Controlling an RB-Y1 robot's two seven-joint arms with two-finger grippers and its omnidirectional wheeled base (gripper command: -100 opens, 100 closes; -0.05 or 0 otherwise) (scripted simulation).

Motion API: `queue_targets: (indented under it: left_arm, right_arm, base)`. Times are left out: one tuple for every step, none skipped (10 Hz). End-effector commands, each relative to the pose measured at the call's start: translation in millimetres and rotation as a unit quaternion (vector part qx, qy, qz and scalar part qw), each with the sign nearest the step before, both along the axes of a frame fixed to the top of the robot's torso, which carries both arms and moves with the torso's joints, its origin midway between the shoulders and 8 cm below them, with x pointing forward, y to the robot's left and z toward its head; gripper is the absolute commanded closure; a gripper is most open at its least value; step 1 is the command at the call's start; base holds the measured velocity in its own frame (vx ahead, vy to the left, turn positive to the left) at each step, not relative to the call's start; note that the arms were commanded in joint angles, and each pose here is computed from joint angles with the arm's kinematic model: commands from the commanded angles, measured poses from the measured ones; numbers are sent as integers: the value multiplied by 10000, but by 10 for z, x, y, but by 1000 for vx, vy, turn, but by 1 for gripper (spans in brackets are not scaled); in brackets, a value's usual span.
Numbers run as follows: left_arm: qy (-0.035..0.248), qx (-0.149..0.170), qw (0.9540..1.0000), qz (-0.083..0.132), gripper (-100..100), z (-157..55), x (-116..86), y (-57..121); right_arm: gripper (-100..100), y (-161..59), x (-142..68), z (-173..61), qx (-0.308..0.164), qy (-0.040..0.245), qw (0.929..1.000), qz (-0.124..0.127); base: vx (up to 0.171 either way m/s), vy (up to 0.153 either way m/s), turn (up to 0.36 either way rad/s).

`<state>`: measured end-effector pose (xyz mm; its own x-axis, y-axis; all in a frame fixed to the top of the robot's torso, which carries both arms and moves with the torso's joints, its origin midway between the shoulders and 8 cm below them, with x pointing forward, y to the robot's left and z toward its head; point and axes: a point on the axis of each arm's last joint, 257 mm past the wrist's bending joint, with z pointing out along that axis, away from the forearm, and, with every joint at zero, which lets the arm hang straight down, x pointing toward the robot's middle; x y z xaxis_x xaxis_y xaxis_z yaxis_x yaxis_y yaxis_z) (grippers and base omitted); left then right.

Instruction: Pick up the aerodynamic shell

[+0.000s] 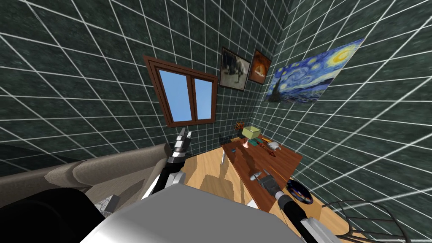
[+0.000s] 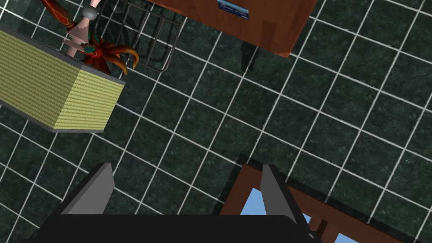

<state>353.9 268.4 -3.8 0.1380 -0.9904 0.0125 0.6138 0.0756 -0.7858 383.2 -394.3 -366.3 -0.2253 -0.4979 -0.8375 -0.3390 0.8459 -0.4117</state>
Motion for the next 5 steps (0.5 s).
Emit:
queue_targets:
  left_arm:
    - [0, 0, 10000, 0, 0, 0, 0, 0]
    - [0, 0, 10000, 0, 0, 0, 0, 0]
    - [0, 0, 10000, 0, 0, 0, 0, 0]
    - [0, 0, 10000, 0, 0, 0, 0, 0]
    - [0, 0, 10000, 0, 0, 0, 0, 0]
  right_arm:
    - [-100, -127, -128, -240, -579, 275, 9978, 172]
    - [-100, -161, -170, -310, -724, 354, 9965, 210]
    - [-100, -187, -191, -341, -729, 392, 9964, 187]
    - [-100, -265, -305, -516, -1196, 592, 9903, 393]
    - [-100, -325, -366, -596, -1268, 698, 9887, 379]
  base:
    - [78, 39, 187]
    - [73, 18, 80]
    - [34, 3, -13]
    - [67, 10, 162]
    - [70, 9, 127]
